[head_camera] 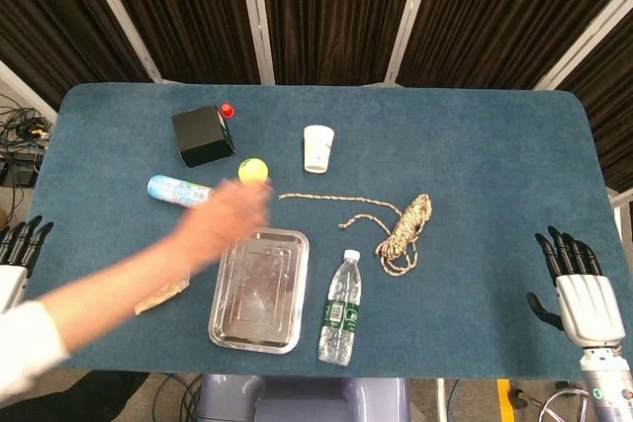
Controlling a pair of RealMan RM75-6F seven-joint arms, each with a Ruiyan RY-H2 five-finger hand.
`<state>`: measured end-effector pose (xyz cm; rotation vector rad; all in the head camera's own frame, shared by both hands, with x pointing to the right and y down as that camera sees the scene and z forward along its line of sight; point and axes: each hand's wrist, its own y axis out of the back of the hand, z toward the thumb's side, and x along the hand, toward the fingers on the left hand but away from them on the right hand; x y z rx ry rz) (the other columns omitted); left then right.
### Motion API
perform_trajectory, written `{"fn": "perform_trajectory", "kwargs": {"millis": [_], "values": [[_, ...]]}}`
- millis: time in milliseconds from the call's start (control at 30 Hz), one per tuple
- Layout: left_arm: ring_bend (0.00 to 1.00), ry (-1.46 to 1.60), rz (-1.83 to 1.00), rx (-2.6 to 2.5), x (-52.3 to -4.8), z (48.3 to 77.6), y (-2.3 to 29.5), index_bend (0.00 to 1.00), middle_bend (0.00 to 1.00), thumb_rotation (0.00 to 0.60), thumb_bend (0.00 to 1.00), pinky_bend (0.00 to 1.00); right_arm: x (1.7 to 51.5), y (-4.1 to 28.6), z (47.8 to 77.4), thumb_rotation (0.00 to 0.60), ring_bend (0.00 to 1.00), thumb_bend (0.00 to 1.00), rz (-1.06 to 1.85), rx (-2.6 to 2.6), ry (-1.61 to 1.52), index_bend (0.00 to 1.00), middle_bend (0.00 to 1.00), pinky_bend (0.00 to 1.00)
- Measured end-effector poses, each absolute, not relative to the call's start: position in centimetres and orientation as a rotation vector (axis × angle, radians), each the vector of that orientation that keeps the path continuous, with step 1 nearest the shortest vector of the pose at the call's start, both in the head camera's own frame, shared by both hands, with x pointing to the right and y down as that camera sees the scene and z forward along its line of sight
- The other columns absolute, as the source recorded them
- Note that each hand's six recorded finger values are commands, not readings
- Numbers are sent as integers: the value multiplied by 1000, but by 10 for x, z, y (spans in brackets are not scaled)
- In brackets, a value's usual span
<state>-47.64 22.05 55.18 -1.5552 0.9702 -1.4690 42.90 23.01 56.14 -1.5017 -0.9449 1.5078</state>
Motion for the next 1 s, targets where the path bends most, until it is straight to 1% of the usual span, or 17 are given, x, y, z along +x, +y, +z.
{"fn": "perform_trajectory", "kwargs": {"millis": [267,467,667,900,1000], "values": [[0,948,-1480,-1570,-475,556,222,0,0,600,39,0,428,230,561,600,0,302,1504,-1504,-947,0,0,97],[0,878,-1523,-1610,-471,569,222,0,0,600,40,0,426,230,563,600,0,303,1505,-1508,-944,0,0,98],[0,745,-1626,-1701,-460,600,222,0,0,600,44,4,426,230,562,600,0,302,1504,-1509,-950,0,0,98],[0,594,-1643,-1744,-423,631,214,4,0,600,49,102,426,230,561,600,0,302,1497,-1516,-953,0,0,98],[0,557,-1649,-1766,-406,646,213,38,0,600,62,138,426,230,561,600,0,302,1497,-1518,-954,0,0,97]]}}
